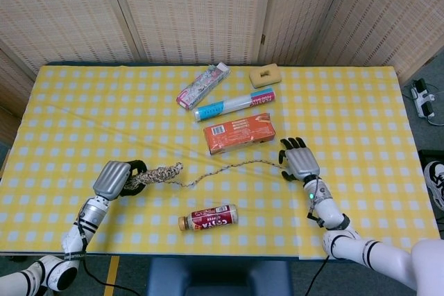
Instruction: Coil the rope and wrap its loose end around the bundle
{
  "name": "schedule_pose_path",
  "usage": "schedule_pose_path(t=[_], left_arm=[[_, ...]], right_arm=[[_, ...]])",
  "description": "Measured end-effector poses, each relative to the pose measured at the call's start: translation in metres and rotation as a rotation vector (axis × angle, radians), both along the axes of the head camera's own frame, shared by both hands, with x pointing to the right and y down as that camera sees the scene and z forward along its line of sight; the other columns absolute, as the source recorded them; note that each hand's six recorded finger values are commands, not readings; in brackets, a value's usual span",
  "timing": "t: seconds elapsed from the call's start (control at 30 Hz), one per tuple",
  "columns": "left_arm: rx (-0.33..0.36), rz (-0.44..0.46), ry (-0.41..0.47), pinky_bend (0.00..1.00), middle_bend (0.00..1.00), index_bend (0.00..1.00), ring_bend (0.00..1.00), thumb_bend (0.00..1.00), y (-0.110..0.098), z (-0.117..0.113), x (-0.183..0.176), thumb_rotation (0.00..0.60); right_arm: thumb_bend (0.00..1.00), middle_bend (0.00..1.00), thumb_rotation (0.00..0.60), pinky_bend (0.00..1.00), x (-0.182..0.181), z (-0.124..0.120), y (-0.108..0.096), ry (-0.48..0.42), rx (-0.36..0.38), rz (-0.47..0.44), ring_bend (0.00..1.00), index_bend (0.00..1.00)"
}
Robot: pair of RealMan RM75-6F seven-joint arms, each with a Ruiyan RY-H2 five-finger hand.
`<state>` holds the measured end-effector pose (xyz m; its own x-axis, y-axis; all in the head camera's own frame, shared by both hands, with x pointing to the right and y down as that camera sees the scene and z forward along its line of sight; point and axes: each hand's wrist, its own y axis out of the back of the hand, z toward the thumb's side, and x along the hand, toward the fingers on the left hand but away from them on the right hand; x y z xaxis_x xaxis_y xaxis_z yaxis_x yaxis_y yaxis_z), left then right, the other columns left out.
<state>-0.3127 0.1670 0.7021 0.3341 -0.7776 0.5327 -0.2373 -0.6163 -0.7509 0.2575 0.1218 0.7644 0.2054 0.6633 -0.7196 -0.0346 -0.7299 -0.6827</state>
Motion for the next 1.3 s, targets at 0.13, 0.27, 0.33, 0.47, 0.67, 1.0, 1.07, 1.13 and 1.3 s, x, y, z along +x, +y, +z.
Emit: schedule_pose_path(t=[0.13,0.27,0.33,0.47,0.67,1.0,1.07,1.13,1.3], left_arm=[[-0.002,-0.002,-0.002,0.72,0.72,0.77,0.65,0.65,0.0001,0.0007,-0.0009,0.6],[-0.006,-0.006,-0.003,0.72,0.72,0.77,0.65,0.65,0.0002,0.0022,-0.0019,0.6],[-0.005,-0.006,-0.004,0.72,0.72,0.77,0.65,0.65,0.0,0.0024,-0.0024,0.6],[-0.005,-0.009,-0.005,0.72,0.72,0.77,0.65,0.65,-0.0004,0.0024,-0.0035,0.6],[-0.007,-0.012,-0.006,0.72,0.72,0.77,0.65,0.65,-0.0002,0.003,-0.005,0.6],[-0.006,-0.014,-0.008,0.72,0.72,0.77,0.65,0.65,-0.0005,0.0039,-0.0064,0.6],[-0.003,-0.014,-0.007,0.72,0.72,0.77,0.65,0.65,-0.0014,0.0034,-0.0063,0.6],[0.0,-0.015,-0.005,0.72,0.72,0.77,0.65,0.65,-0.0027,0.0026,-0.0062,0.6],[0.004,-0.026,0.017,0.72,0.72,0.77,0.65,0.65,-0.0071,-0.0017,-0.0037,0.6]], right_arm=[[0.41,0.14,0.6,0.0,-0.0014,0.0015,-0.0004,-0.001,-0.002,0.001,0.07,0.5],[0.42,0.15,0.6,0.0,-0.0041,0.0024,-0.0018,-0.004,0.0,0.001,0.07,0.51],[0.43,0.16,0.6,0.0,-0.005,0.0032,-0.0016,-0.001,0.001,-0.004,0.08,0.52],[0.43,0.16,0.6,0.0,-0.0063,0.005,-0.0013,0.002,-0.001,-0.004,0.08,0.52],[0.46,0.18,0.6,0.0,-0.0077,0.0073,-0.001,0.009,-0.003,-0.005,0.08,0.54],[0.51,0.2,0.6,0.0,-0.0093,0.0094,-0.0008,0.019,-0.005,-0.008,0.09,0.57],[0.52,0.21,0.6,0.0,-0.0094,0.01,-0.0006,0.024,-0.004,-0.011,0.09,0.58],[0.53,0.21,0.6,0.0,-0.009,0.0103,-0.0003,0.026,-0.003,-0.01,0.09,0.58],[0.55,0.23,0.6,0.0,-0.0103,0.0053,-0.0007,0.013,0.012,-0.013,0.09,0.62]])
